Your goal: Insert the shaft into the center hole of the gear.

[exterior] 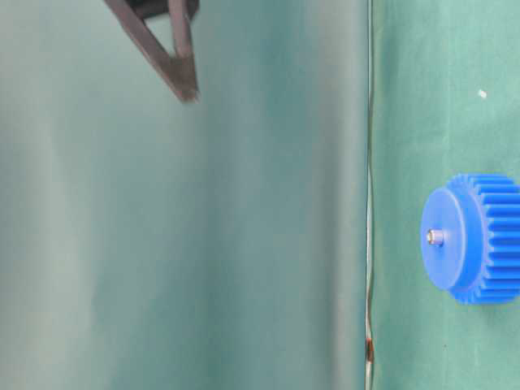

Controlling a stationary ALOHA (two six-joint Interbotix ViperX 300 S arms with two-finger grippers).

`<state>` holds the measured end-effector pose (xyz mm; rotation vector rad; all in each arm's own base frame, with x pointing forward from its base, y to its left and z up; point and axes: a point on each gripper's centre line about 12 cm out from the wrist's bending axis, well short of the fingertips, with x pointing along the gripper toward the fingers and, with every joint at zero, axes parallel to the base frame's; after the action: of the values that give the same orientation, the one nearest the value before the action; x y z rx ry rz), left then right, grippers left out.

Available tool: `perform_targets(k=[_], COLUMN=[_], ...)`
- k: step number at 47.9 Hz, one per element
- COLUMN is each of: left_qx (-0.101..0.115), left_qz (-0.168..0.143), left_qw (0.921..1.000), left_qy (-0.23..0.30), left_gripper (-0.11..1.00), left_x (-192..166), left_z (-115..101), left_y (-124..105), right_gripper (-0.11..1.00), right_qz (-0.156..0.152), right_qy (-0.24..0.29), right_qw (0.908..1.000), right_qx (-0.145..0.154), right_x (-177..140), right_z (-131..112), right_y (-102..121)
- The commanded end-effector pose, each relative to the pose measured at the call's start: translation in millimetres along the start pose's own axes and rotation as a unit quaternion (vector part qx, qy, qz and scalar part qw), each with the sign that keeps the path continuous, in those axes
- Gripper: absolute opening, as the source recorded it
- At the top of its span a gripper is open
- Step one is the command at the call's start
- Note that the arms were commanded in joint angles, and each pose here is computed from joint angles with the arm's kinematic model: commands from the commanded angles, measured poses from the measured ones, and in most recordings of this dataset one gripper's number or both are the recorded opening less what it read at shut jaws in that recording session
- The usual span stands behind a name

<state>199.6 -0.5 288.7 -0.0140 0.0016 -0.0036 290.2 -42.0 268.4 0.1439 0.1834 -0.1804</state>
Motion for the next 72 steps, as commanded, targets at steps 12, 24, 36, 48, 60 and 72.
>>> perform_targets(k=[12, 24, 36, 48, 60, 72], left_qx=[0.002, 0.002, 0.002, 0.002, 0.002, 0.001], left_qz=[-0.001, -0.001, -0.001, -0.001, -0.001, -0.001], left_qw=[0.9999, 0.9999, 0.9999, 0.9999, 1.0, 1.0], left_qy=[-0.013, -0.012, -0.011, -0.01, -0.008, -0.006], left_gripper=[0.0, 0.0, 0.0, 0.0, 0.0, 0.0], left_x=[1.8, 2.1, 2.6, 2.6, 2.6, 2.6], left_z=[10.1, 9.8, 9.1, 9.0, 8.6, 8.1], left_y=[-0.5, -0.5, -0.5, -0.5, -0.5, -0.5], right_gripper=[0.92, 0.92, 0.92, 0.92, 0.92, 0.92], right_qz=[0.003, 0.003, 0.004, 0.003, 0.003, 0.003], right_qy=[-0.023, -0.021, -0.02, -0.022, -0.02, -0.018], right_qw=[0.9997, 0.9998, 0.9998, 0.9998, 0.9998, 0.9998], right_qx=[0.001, 0.001, 0.0, 0.001, 0.001, 0.0], right_x=[-21.3, -20.7, -20.7, -20.6, -20.7, -20.4], right_z=[1.2, 0.5, 0.1, 1.1, 0.3, -0.4], right_y=[-0.5, -0.6, -0.1, -0.5, -0.6, -0.6])
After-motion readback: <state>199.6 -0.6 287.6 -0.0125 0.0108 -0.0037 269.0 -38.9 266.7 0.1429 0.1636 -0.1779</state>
